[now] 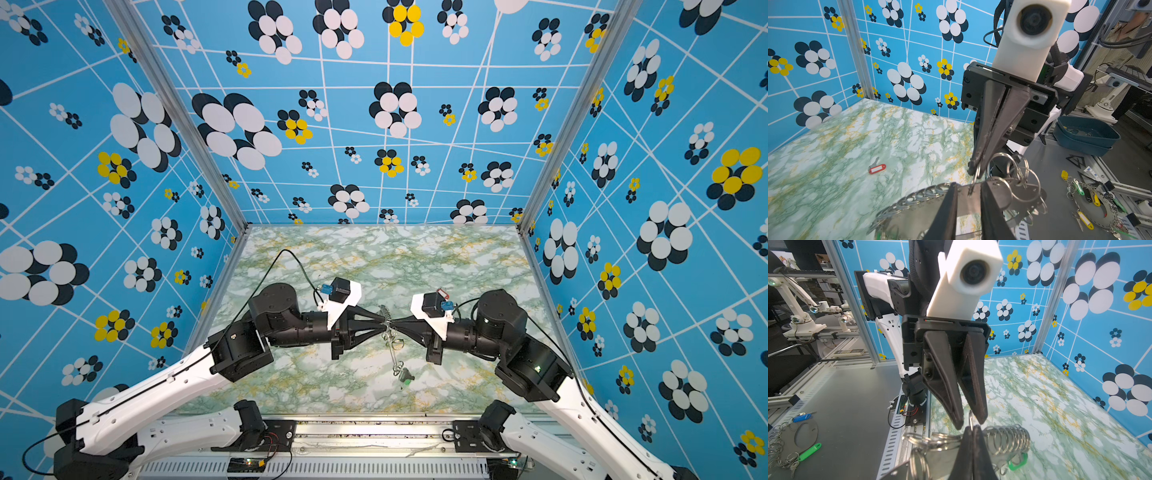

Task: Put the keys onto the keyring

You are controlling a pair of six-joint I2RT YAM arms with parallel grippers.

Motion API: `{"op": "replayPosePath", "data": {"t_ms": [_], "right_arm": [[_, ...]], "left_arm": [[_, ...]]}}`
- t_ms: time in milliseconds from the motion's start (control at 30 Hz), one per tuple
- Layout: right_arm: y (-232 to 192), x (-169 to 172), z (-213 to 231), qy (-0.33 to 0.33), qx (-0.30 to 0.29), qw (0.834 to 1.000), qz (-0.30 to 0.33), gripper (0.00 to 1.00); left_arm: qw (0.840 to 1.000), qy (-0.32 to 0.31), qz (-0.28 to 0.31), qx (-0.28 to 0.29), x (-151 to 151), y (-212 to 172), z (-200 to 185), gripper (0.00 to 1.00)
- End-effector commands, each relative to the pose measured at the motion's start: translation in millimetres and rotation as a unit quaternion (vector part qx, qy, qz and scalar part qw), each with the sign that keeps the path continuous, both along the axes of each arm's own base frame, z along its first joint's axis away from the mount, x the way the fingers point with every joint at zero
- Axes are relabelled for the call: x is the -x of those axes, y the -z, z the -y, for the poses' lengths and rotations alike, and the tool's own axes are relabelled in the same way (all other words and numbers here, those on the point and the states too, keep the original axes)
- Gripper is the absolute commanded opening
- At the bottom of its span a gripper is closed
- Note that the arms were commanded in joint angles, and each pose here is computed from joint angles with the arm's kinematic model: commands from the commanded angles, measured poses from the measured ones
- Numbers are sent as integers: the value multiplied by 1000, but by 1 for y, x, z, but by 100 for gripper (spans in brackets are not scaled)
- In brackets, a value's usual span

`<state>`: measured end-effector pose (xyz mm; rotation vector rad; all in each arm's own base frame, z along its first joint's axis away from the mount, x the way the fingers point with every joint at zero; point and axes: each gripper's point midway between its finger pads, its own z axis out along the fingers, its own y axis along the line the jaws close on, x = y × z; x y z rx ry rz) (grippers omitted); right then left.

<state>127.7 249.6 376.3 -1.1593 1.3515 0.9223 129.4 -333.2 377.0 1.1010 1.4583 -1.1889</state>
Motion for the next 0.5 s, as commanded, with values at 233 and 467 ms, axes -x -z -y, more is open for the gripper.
{"op": "replayPosePath", "data": {"t_ms": [233, 467], "right_arm": [[-28, 9, 0, -18, -44, 999, 20, 0], [-24, 11, -3, -31, -38, 999, 7, 0]], "left_arm": [[999, 13, 31, 24, 10, -25, 0, 12], [998, 0, 53, 32, 12, -33, -2, 0]]}}
